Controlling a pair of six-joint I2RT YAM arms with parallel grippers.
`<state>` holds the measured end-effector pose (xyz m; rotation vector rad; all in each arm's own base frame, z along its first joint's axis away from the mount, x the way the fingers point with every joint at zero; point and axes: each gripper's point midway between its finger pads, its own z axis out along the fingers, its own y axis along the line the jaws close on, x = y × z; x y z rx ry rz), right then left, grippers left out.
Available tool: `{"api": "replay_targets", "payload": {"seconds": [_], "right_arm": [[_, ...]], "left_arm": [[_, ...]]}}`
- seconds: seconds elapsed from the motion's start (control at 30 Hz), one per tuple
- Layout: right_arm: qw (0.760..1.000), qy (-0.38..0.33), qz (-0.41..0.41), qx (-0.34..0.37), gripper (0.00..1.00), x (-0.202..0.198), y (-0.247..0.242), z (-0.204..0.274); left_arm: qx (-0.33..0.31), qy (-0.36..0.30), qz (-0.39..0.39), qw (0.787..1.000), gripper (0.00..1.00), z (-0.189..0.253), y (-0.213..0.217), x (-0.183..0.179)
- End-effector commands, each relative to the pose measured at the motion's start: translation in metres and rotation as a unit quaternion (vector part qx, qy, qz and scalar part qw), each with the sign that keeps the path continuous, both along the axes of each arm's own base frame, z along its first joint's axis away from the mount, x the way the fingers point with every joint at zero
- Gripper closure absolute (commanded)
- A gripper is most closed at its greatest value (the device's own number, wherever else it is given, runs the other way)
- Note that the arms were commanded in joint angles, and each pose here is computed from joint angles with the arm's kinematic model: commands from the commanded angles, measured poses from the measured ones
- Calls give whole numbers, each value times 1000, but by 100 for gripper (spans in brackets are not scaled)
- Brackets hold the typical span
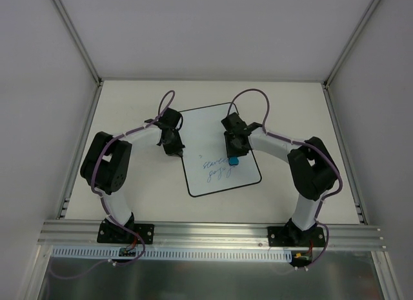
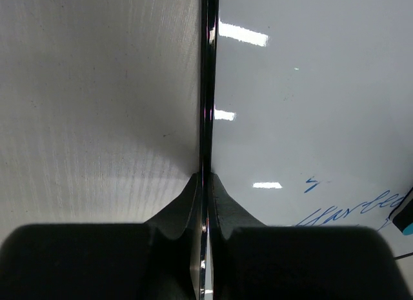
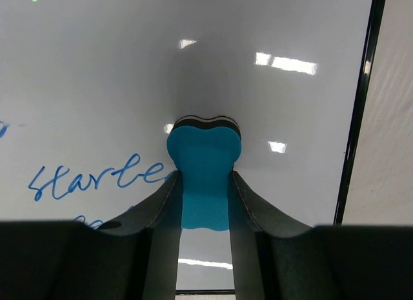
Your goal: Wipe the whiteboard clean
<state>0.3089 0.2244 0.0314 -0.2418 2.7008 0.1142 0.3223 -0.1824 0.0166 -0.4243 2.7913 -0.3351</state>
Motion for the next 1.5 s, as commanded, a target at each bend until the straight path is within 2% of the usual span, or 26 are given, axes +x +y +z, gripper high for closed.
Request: {"api": "replay_targets", "payload": {"seconds": [0.0,0.23,0.43,0.63,0.77,0.87,1.03,1.1,1.23,1.3,1.47], "right_arm": [[1000,-12,-12,-7,100,9,14,-4],[1000,19,14,-19,100,3,62,-22],[998,43,55,9,100,-9,118,-25],[994,65,83,0,100,-24,137,-28],[995,59,78,-26,100,-26,120,-24],[996,56,43,-45,100,-23,87,-20],[994,58,-38,-82,100,-10,0,-21],[995,43,-72,-60,99,4,-26,-10],[993,49,-99,-52,100,2,-64,-13],[992,52,-97,-54,100,0,-69,-17],[996,65,-55,-17,100,-11,-31,-26]], "left_arm": [[18,40,-3,999,100,-25,8,-21],[11,41,-9,999,100,-25,4,-27],[3,41,-6,999,100,-25,2,-28],[6,35,-2,999,100,-24,4,-26],[8,36,4,999,100,-25,5,-25],[8,37,10,999,100,-25,9,-24],[7,37,20,999,100,-24,14,-21],[8,36,21,999,100,-24,15,-21],[4,35,22,999,100,-23,15,-19],[4,36,23,999,100,-23,15,-19],[-3,40,22,999,100,-23,12,-20]]}}
